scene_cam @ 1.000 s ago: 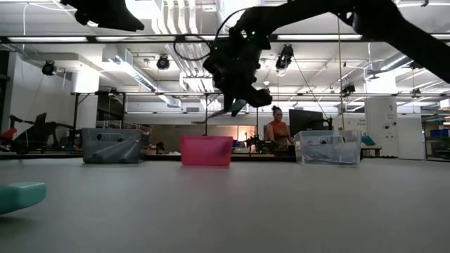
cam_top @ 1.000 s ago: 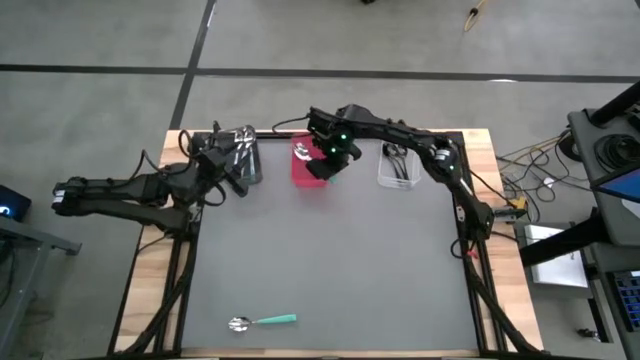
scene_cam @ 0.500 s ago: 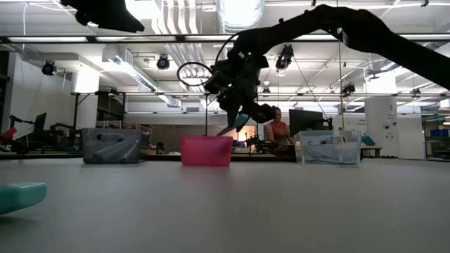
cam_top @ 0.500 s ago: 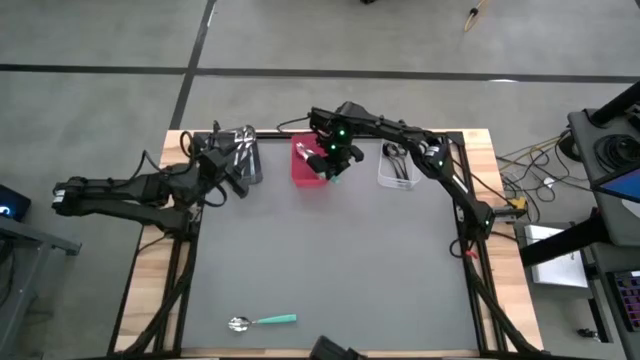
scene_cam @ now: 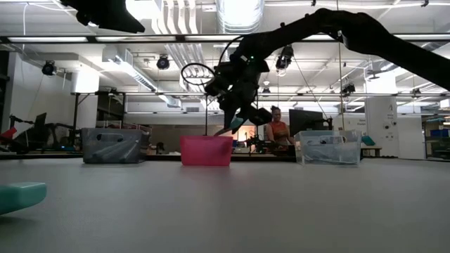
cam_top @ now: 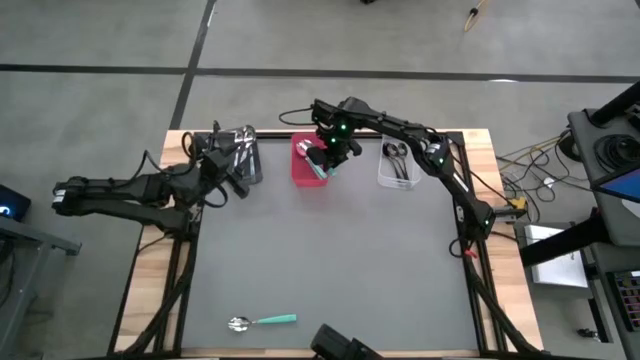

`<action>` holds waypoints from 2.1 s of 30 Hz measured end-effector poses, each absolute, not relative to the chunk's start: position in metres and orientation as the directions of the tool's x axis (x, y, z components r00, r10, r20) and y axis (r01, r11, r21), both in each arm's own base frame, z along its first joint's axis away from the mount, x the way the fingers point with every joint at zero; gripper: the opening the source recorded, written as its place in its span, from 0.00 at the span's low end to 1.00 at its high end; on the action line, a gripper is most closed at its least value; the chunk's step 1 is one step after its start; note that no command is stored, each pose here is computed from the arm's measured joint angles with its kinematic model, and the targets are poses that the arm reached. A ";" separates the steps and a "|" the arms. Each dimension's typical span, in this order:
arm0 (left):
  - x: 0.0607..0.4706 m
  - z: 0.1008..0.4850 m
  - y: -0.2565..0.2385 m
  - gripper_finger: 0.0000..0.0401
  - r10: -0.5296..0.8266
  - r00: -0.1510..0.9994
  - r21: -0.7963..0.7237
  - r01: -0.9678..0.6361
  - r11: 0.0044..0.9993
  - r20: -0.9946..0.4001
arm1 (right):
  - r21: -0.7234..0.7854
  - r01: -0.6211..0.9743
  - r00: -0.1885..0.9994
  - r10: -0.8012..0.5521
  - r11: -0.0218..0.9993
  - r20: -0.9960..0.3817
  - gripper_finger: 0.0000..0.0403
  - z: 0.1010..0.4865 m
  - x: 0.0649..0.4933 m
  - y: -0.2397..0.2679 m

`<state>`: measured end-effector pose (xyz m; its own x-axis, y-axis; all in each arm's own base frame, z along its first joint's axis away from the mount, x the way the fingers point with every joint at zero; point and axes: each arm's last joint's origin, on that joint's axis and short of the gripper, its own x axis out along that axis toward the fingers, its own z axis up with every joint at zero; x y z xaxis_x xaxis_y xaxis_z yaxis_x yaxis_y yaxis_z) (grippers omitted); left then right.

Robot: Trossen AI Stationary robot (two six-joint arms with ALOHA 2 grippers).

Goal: Sort silverware by color (type)
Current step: Put the blue spoon into the red bin

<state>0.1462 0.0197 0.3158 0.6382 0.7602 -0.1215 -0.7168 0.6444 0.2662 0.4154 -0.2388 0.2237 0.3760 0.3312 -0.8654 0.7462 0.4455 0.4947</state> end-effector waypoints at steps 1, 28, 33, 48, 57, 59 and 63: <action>0.146 0.316 0.020 0.41 0.760 0.638 0.267 -0.717 0.644 -0.122 | 0.495 0.746 0.377 0.331 0.446 -0.865 0.18 0.224 0.415 -0.239; 0.147 0.316 0.020 0.41 0.760 0.638 0.269 -0.716 0.644 -0.120 | 0.515 0.716 0.414 0.308 0.471 -0.857 0.20 0.224 0.422 -0.238; 0.147 0.316 0.020 0.41 0.760 0.638 0.269 -0.716 0.644 -0.120 | 0.520 0.710 0.425 0.299 0.476 -0.854 0.20 0.224 0.423 -0.238; 0.147 0.316 0.020 0.41 0.760 0.638 0.275 -0.715 0.643 -0.121 | 0.498 0.718 0.415 0.276 0.486 -0.867 0.28 0.224 0.423 -0.239; 0.147 0.316 0.020 0.41 0.760 0.638 0.276 -0.714 0.643 -0.121 | 0.481 0.726 0.406 0.258 0.491 -0.877 0.31 0.224 0.423 -0.239; 0.147 0.316 0.020 0.41 0.760 0.638 0.276 -0.714 0.643 -0.121 | 0.481 0.726 0.407 0.258 0.491 -0.876 0.31 0.224 0.423 -0.239; 0.147 0.315 0.020 0.41 0.760 0.638 0.278 -0.713 0.643 -0.123 | 0.485 0.707 0.409 0.262 0.515 -0.874 0.32 0.228 0.422 -0.239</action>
<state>0.1473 0.0197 0.3154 0.6379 0.7603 -0.1228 -0.7132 0.6433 0.2784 0.4223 -0.2391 0.2280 0.4091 0.2616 -0.8742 0.7067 0.5152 0.4849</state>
